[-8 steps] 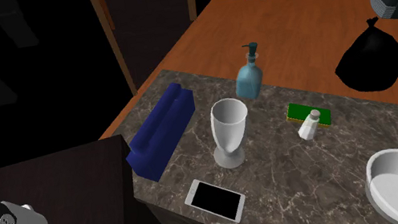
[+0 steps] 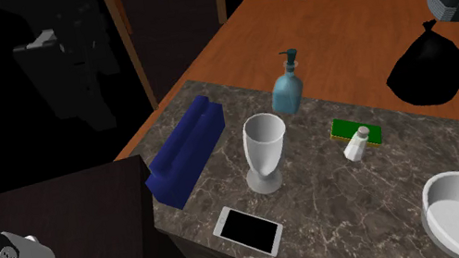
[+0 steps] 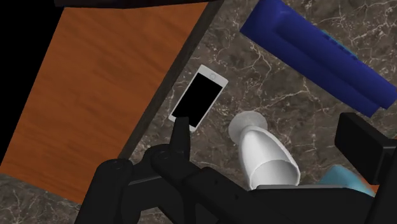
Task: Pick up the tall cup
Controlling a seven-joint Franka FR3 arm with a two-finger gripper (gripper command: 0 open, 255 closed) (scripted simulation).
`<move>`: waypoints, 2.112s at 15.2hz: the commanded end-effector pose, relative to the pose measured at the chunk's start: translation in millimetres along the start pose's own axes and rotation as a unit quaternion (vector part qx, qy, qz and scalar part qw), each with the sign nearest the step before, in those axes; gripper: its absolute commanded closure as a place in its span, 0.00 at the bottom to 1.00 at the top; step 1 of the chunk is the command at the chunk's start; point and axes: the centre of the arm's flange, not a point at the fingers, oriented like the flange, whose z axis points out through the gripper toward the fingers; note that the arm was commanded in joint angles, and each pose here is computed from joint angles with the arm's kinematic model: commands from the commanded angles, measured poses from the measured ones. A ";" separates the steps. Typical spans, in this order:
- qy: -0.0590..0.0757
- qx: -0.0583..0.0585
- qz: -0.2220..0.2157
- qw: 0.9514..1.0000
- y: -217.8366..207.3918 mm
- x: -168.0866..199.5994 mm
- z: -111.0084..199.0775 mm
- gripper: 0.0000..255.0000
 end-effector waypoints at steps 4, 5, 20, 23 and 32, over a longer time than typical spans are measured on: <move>0.002 -0.006 0.005 1.000 -10.0 48.2 46.2 0.00; 0.002 -0.007 0.006 1.000 -12.6 57.6 55.2 0.00; 0.004 -0.024 0.022 0.999 -46.7 199.0 190.4 0.00; 0.005 -0.028 0.026 0.999 -52.3 227.4 217.5 0.00; 0.005 -0.028 0.026 0.999 -50.4 233.4 261.7 0.00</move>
